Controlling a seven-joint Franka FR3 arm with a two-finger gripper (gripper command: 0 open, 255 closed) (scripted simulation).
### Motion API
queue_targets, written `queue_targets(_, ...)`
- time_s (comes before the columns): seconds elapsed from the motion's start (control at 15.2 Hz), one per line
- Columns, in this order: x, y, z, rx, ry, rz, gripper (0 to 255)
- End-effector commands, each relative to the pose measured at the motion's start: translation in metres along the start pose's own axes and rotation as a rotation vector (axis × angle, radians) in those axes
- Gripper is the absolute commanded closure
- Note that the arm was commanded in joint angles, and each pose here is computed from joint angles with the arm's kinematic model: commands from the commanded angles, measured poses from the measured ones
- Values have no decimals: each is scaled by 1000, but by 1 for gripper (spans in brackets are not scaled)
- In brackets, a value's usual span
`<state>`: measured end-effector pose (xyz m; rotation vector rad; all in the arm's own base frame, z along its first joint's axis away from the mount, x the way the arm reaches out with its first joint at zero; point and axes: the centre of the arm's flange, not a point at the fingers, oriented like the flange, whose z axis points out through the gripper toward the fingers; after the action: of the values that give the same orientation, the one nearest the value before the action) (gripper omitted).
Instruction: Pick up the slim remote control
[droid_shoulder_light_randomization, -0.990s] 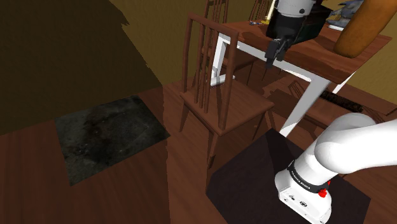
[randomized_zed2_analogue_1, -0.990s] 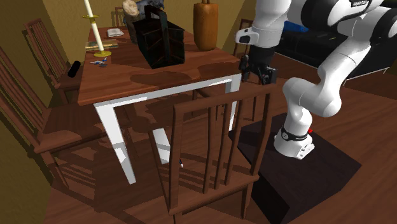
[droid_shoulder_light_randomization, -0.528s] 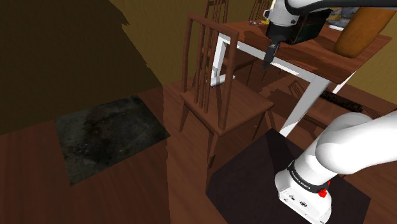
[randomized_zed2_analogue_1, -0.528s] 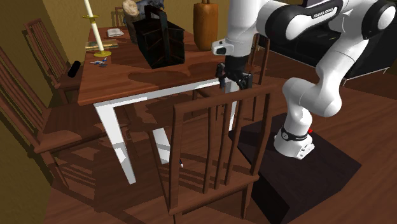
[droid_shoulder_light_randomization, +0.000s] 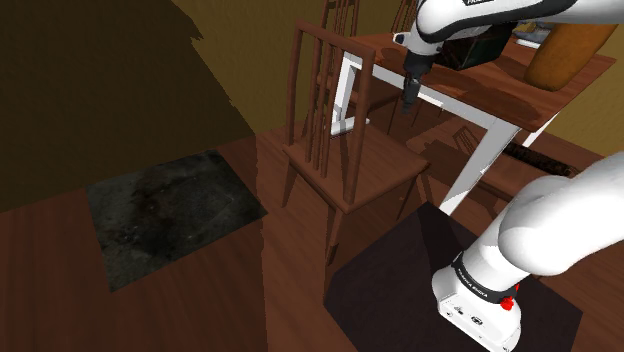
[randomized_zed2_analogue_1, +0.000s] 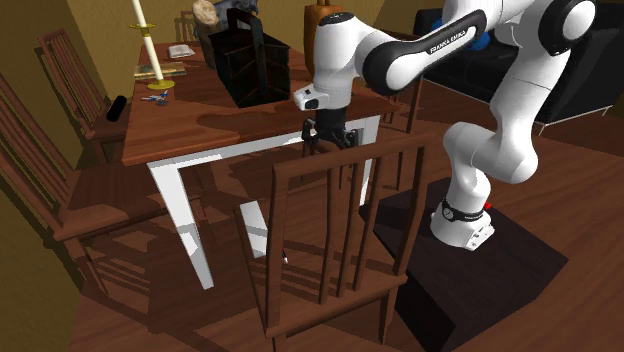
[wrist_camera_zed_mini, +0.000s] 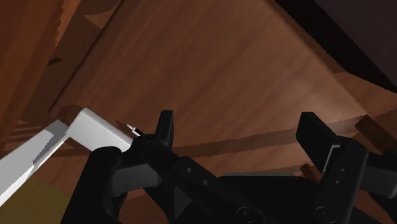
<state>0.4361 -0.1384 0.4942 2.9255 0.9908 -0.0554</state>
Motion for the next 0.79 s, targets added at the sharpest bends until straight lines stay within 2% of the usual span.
queue_targets(0.0, 11, 20, 13, 0, 3, -79, 0)
queue_targets(0.73, 92, 114, 87, 8, 21, -483, 0)
